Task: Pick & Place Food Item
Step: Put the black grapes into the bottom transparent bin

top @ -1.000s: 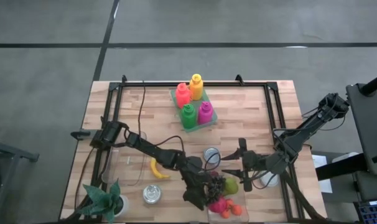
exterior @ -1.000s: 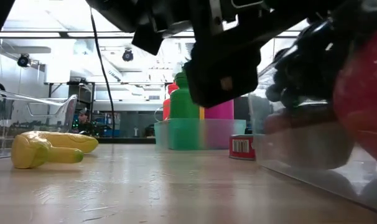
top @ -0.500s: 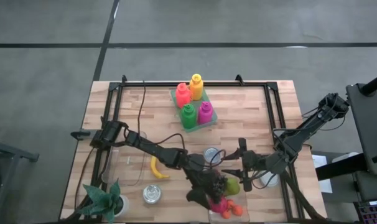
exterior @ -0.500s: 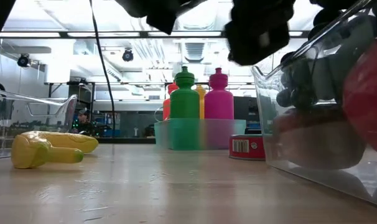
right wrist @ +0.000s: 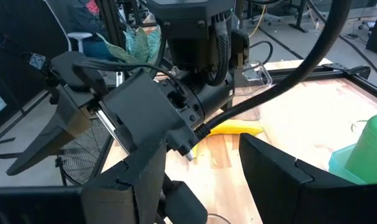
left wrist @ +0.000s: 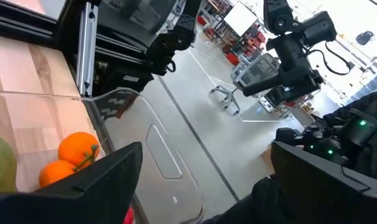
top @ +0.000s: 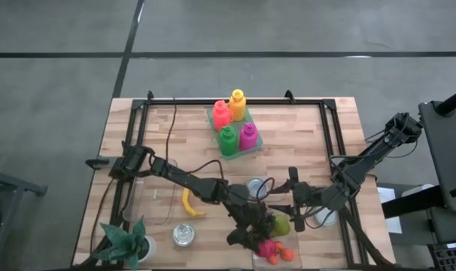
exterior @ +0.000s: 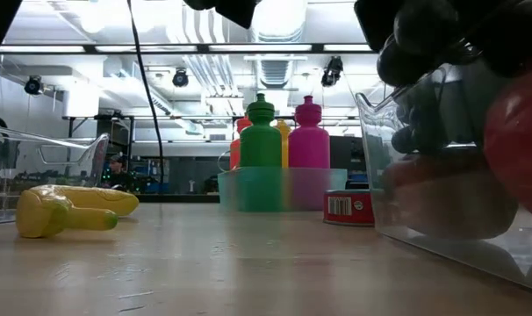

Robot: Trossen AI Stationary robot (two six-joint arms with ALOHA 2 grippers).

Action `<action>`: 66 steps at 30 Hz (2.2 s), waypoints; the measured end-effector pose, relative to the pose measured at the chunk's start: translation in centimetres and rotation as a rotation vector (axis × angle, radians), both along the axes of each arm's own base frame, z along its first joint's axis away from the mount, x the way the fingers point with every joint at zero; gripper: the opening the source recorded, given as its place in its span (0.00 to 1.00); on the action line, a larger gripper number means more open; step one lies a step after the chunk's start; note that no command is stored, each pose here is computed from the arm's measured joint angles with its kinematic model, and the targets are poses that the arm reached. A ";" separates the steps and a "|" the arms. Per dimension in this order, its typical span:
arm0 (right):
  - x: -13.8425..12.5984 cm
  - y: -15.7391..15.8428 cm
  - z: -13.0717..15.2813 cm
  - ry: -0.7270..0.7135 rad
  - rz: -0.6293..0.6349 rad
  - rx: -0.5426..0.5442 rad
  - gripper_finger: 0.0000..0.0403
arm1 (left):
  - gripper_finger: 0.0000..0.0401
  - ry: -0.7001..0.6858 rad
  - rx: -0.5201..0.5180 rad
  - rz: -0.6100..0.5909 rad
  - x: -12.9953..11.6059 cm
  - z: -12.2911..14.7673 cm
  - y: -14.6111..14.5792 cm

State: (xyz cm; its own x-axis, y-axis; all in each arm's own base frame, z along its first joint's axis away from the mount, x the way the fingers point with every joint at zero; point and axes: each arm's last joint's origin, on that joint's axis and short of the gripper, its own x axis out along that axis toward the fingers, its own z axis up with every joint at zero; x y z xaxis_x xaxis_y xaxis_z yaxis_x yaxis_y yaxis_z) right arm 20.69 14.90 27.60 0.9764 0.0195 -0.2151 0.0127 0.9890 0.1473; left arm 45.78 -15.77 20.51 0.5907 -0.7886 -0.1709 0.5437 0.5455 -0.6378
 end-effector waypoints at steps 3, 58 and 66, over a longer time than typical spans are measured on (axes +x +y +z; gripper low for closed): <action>0.0 0.0 0.0 0.000 0.000 0.000 0.50 | 0.89 0.064 0.003 0.004 -0.2 -0.1 0.2; 0.0 0.0 -0.2 0.017 0.000 -0.014 0.50 | 0.79 0.484 -0.185 -0.047 -2.0 -7.6 0.9; 0.0 0.0 -0.2 0.017 0.000 -0.014 0.50 | 0.58 0.481 -0.179 -0.048 -2.0 -7.6 0.9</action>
